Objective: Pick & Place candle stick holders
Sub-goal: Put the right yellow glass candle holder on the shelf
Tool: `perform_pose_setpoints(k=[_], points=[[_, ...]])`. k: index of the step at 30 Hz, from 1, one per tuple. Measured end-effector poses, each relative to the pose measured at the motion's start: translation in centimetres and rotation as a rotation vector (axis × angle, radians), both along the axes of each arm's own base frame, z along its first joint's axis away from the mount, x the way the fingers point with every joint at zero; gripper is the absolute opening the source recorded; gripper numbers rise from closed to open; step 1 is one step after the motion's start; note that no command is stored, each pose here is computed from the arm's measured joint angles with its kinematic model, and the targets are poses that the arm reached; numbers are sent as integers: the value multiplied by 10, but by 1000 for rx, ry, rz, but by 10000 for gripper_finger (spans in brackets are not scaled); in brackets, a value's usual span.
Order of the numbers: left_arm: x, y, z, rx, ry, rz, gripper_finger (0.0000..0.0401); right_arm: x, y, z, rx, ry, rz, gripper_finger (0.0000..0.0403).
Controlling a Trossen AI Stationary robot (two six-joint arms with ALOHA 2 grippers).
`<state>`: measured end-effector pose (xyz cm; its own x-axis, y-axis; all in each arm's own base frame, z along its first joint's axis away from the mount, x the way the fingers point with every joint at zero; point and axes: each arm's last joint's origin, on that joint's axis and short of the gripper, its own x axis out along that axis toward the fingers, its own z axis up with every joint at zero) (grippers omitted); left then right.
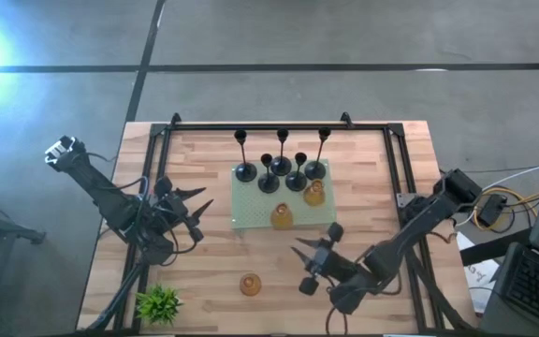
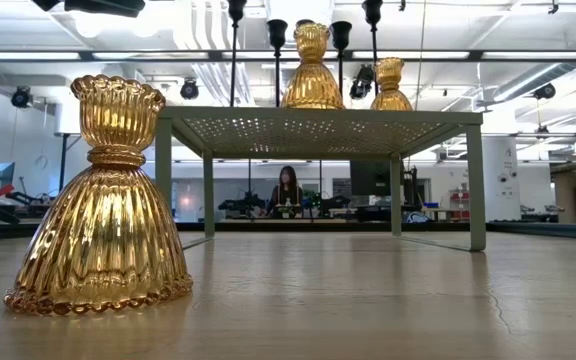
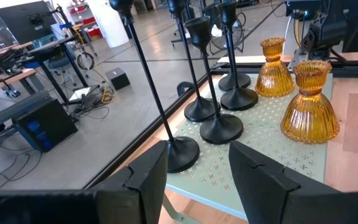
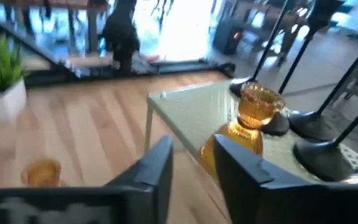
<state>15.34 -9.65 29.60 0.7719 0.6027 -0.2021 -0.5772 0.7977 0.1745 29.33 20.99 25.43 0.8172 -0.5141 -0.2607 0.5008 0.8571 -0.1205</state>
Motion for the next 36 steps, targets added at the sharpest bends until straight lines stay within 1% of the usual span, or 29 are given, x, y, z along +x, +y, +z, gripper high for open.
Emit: perform_pose_setpoints(k=[2,4,5,6,10,16,22,36], points=[[0,0,0,1,2,0,177,2,1,-7,-28,-22,-24,73],[0,0,0,2,3,0,177,10,2,-11,-14,-43,-14,37],[0,0,0,1,3,-1,177,13,1,-15,-17,-33,-5,22],[0,0,0,1,2,0,177,16,-1,-19,-27,-28,-10,16],[0,0,0,1,2,0,177,30,-11,-26,-2,-37,-33,9],[0,0,0,1,2,-1,177,40,-24,-25,17,-60,-76,8],[0,0,0,1,2,-1,177,51,-40,-26,63,-39,-51,8],[0,0,0,1,2,-1,177,59,-57,-27,51,-24,-96,8]])
